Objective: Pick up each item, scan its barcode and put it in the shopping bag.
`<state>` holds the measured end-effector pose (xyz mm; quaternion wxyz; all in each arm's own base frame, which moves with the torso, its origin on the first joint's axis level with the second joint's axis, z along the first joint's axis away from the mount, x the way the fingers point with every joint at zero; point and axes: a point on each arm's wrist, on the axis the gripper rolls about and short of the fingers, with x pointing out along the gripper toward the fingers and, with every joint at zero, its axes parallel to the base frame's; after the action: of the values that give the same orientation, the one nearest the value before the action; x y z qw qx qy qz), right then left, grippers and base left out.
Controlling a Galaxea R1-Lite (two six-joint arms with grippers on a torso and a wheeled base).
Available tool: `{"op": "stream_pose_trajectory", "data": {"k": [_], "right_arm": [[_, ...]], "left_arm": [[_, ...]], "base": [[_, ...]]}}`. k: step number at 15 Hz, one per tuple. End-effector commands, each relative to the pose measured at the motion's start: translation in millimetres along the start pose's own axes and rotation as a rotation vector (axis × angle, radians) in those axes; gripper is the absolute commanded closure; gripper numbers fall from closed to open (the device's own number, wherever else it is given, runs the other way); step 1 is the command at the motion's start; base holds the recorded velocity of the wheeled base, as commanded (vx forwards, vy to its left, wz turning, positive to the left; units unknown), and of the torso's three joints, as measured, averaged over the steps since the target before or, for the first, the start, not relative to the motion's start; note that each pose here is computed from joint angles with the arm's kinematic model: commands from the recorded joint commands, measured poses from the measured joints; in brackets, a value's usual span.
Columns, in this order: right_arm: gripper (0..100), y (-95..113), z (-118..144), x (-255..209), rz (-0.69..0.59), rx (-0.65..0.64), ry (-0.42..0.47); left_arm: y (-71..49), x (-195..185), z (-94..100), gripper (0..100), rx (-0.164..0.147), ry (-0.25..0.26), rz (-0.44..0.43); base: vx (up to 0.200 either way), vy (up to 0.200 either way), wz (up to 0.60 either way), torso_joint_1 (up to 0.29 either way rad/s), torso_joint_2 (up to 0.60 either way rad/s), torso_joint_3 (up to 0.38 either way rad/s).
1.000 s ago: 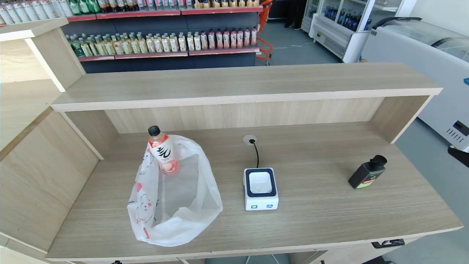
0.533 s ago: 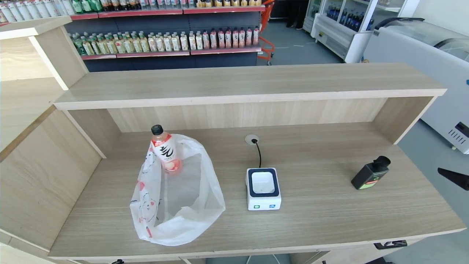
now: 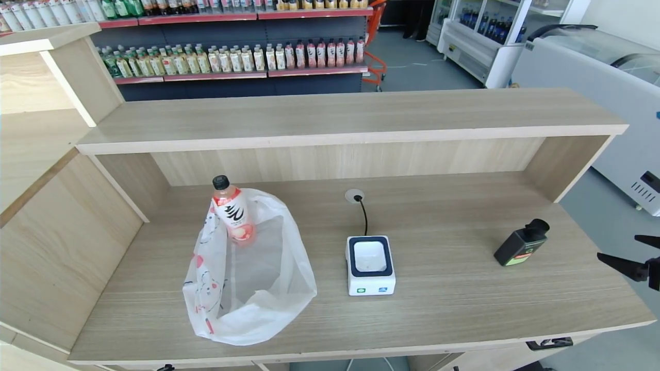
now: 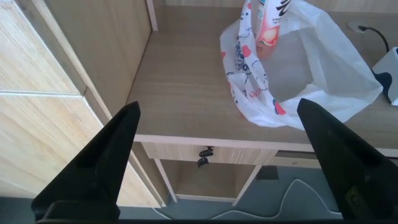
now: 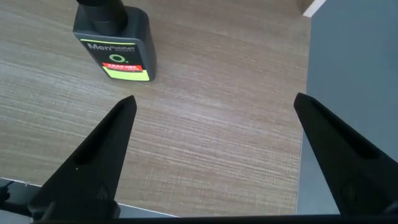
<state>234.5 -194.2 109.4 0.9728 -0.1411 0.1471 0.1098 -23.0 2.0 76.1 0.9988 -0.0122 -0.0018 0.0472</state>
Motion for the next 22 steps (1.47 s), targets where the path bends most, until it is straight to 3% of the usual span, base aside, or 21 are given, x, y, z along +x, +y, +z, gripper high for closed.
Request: {"op": "stream_pose_trajectory", "data": {"k": [1,10,15,22], "right_arm": [[0,0,-11,20,0.05,0.021,0.011],[0,24,-3,89,0.284,-0.027,-0.06],[0,38,-7,108,0.347,-0.026,-0.052],[0,42,-8,130,0.374,-0.056,-0.077]], "left_arm": [[0.0,0,0.0,0,0.0,-0.001,0.001],[0.0,0,0.0,0,0.0,-0.001,0.001],[0.0,0,0.0,0,0.0,-0.001,0.001],[0.0,0,0.0,0,0.0,-0.001,0.001]], "base": [[0.0,0.0,0.0,0.0,0.0,0.0],[0.0,0.0,0.0,0.0,0.0,0.0],[0.0,0.0,0.0,0.0,0.0,0.0],[0.0,0.0,0.0,0.0,0.0,0.0]]}}
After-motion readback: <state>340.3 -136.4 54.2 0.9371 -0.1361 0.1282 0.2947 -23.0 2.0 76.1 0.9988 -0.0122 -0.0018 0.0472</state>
